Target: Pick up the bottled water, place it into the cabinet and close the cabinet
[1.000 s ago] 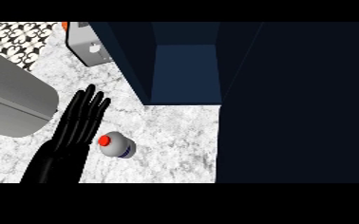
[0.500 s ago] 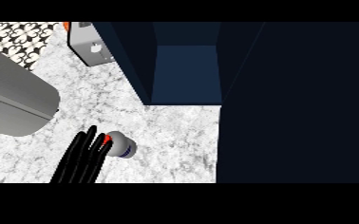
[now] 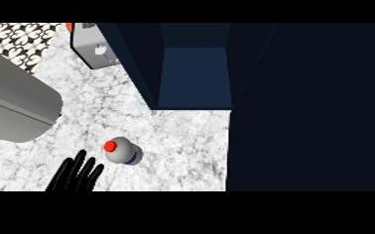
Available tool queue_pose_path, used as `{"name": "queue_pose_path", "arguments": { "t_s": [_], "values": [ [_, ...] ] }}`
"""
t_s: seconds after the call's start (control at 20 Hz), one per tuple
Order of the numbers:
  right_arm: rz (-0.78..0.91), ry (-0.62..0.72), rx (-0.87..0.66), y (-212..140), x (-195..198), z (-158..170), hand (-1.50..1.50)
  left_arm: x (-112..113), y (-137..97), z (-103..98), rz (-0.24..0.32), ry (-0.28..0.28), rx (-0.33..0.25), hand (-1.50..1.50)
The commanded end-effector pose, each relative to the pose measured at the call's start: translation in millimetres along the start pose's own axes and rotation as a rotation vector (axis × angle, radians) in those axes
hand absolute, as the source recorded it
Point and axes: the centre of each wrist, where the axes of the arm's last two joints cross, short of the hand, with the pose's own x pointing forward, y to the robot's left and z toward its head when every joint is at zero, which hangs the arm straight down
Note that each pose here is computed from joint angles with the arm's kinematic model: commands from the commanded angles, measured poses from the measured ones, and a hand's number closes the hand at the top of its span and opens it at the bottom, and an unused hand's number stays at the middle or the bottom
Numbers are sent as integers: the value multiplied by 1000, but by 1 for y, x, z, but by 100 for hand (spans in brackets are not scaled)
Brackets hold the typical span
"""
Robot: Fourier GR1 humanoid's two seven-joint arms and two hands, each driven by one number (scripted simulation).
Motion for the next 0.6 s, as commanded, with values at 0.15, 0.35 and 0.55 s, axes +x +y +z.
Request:
{"name": "queue_pose_path", "arguments": {
  "t_s": [0.15,0.35,0.55],
  "values": [
    [21,-1,-11,-8,-5,16,-150,8,15,11,-5,-6,15,-150],
    [17,-7,7,16,-7,9,-150,-9,39,9,-16,-66,36,-150],
    [27,-14,25,4,5,18,-150,-12,47,15,-3,-49,73,-150]
  ]
}}
